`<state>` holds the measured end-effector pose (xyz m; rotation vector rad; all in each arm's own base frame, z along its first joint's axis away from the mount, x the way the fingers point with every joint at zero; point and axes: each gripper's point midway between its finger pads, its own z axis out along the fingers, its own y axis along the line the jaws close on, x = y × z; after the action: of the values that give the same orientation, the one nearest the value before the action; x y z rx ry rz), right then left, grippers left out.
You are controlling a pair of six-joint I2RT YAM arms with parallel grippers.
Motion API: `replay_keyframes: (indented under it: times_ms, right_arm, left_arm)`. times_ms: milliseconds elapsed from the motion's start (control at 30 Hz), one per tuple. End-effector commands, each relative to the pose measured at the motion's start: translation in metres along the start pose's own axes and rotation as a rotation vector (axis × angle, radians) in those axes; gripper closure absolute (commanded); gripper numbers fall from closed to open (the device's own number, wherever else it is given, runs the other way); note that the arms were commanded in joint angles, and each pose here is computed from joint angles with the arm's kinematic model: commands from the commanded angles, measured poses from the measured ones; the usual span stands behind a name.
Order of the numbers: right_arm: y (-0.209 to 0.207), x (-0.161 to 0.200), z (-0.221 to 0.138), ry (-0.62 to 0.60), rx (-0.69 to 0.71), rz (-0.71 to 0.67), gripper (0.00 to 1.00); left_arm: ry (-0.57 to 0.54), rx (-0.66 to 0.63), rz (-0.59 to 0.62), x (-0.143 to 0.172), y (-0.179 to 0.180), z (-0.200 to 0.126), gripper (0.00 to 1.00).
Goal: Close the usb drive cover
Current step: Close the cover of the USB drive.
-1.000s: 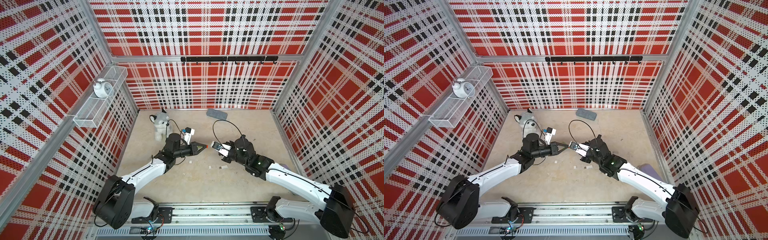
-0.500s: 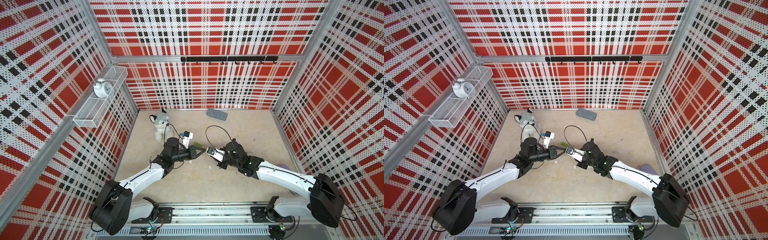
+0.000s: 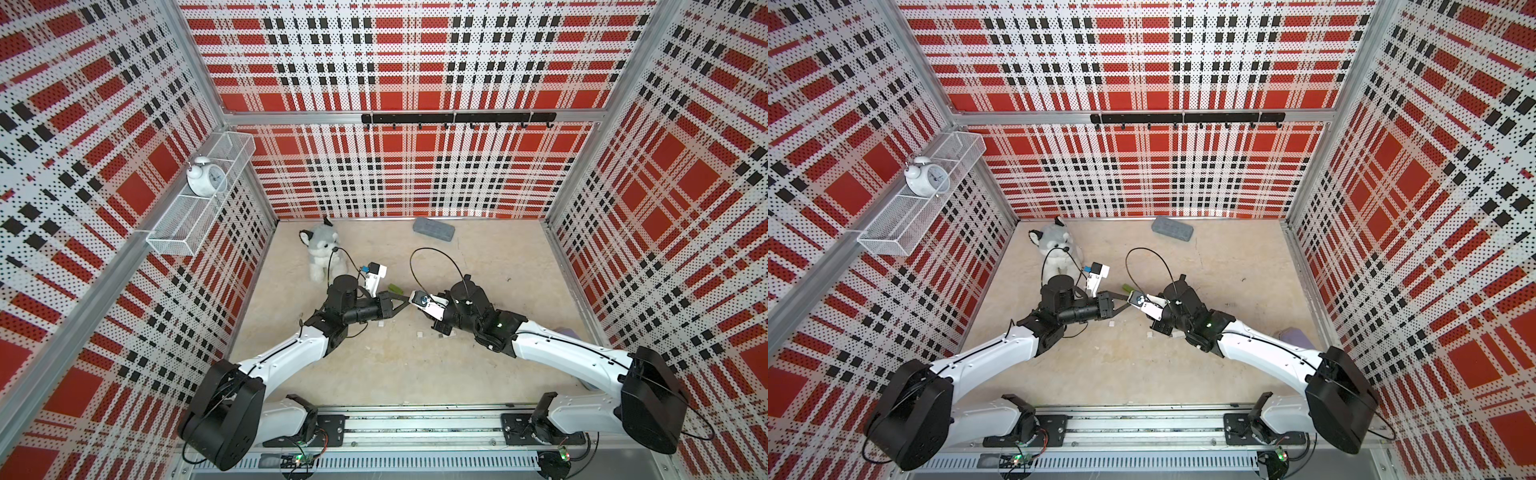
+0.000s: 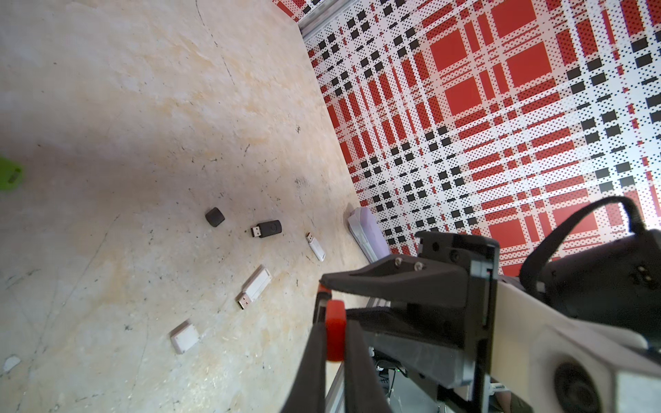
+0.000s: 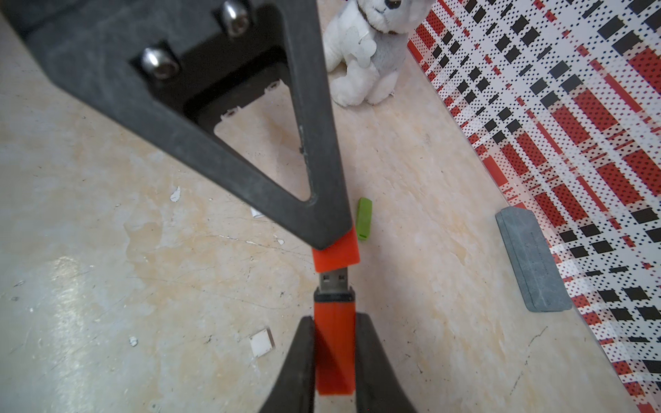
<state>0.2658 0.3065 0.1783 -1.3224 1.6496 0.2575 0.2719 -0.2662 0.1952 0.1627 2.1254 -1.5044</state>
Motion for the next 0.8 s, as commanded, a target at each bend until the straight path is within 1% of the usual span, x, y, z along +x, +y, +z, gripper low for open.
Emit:
replay_keyframes:
  times_ms: [0,133,267,533,767]
  right_arm:
    - [-0.0065,-0.0205,-0.0037,-0.047,0.029,-0.012,0.93]
    - [-0.0114,-0.0156,-0.0054,-0.024,0.060,-0.012,0.94]
    - [-0.0133,-0.0141,-0.0050,-0.013,0.069,-0.007,0.94]
    - [-0.0049,-0.0227,-0.0019,-0.036,0.011,-0.002,0.94]
    - [-0.0046,-0.0202,-0.0009,-0.028,0.015,-0.006,0.94]
  left_arm:
    - [-0.007,0.003,0.030,-0.0017,-0.0024,0.0005,0.99]
    - [0.004,-0.034,0.047,-0.0017,0.0024,0.0014,0.99]
    - [0.002,-0.032,0.058,-0.0035,-0.0001,0.0012,0.99]
    - [-0.010,-0.023,0.073,-0.0085,-0.0037,0.0019,0.99]
    - [-0.006,-0.018,0.072,-0.0074,-0.0041,0.0018,0.99]
